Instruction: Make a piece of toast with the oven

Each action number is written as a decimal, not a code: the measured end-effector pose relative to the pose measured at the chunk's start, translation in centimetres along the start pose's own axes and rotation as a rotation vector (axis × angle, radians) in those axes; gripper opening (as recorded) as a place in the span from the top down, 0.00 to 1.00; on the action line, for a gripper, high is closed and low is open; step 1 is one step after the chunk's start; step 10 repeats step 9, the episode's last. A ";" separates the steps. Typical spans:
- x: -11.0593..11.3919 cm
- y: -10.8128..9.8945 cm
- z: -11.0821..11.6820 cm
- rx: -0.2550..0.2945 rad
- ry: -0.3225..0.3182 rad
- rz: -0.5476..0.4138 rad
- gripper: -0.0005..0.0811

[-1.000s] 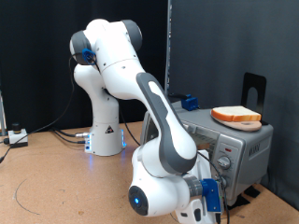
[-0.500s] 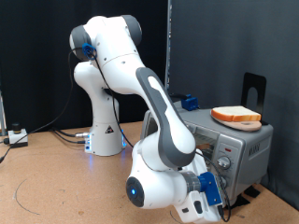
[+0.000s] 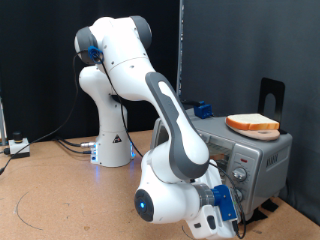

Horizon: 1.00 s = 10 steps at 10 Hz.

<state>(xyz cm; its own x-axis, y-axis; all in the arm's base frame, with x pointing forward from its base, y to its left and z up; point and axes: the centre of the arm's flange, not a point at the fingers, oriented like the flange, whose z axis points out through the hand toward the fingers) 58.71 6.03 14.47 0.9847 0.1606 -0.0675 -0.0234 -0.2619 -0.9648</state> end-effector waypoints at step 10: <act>-2.6 -1.8 -9.9 0.042 -0.003 0.147 0.01</act>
